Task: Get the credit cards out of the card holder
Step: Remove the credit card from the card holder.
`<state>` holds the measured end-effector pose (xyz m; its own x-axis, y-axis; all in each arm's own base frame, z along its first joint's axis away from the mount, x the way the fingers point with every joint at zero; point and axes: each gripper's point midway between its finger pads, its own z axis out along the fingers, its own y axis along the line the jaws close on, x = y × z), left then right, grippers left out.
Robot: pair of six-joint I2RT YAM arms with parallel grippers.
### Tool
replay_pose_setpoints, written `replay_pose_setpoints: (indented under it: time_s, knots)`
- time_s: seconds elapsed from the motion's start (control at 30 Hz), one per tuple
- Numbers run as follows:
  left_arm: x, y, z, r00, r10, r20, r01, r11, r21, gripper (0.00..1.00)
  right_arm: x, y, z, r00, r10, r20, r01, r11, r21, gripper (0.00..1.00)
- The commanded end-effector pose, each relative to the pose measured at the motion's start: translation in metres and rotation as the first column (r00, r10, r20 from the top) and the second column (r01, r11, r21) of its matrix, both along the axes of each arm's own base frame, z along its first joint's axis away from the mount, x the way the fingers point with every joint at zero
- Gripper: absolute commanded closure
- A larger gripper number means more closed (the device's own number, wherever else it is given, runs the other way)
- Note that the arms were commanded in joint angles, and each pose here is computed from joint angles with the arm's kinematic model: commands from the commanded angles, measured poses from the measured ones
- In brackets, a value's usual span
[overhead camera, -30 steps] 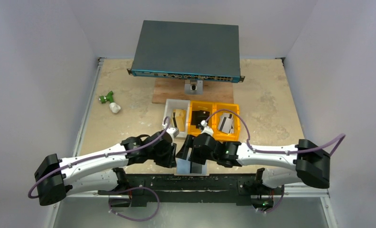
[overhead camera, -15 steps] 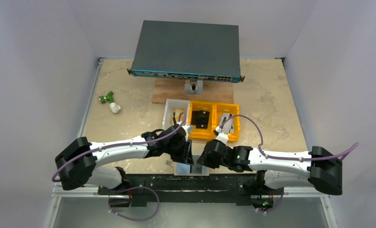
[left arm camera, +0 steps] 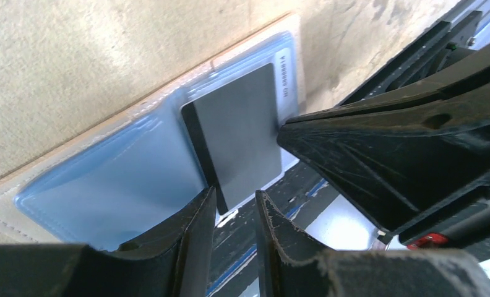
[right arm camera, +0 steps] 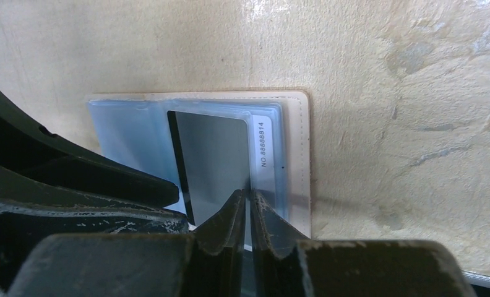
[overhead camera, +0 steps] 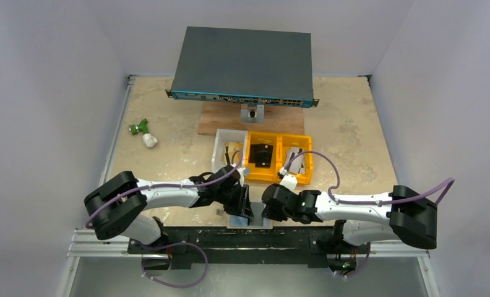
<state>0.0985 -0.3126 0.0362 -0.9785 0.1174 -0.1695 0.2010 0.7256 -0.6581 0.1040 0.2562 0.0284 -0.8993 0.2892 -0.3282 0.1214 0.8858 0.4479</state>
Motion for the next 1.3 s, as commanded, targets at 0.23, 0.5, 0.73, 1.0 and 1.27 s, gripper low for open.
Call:
replay_pose_setpoints:
  time_s: [0.23,0.5,0.73,1.0,1.27]
  knots:
    - [0.002,0.003,-0.014,1.000,0.019,-0.009,-0.019,1.000,-0.019,0.71,0.005,0.004,0.001,1.000,0.007,0.021,-0.006,1.000,-0.031,0.96]
    - [0.003,0.010,-0.023,0.999,0.032,-0.015,-0.032,0.999,0.009,0.71,0.004,-0.001,-0.004,1.000,0.004,0.010,-0.003,0.998,-0.061,0.99]
    - [0.001,0.006,-0.018,0.999,0.034,-0.041,-0.036,0.999,-0.041,0.73,0.007,0.003,-0.008,1.000,0.012,0.018,-0.011,0.996,-0.091,1.00]
    - [0.001,0.003,0.005,0.997,0.044,-0.057,-0.050,0.992,-0.114,0.81,0.000,0.001,-0.015,1.000,0.019,-0.019,-0.021,0.996,-0.085,1.00]
    - [0.003,0.001,0.016,0.995,0.050,-0.087,-0.064,0.985,-0.158,0.95,-0.002,-0.005,-0.020,1.000,0.008,-0.029,-0.011,0.995,-0.098,1.00]
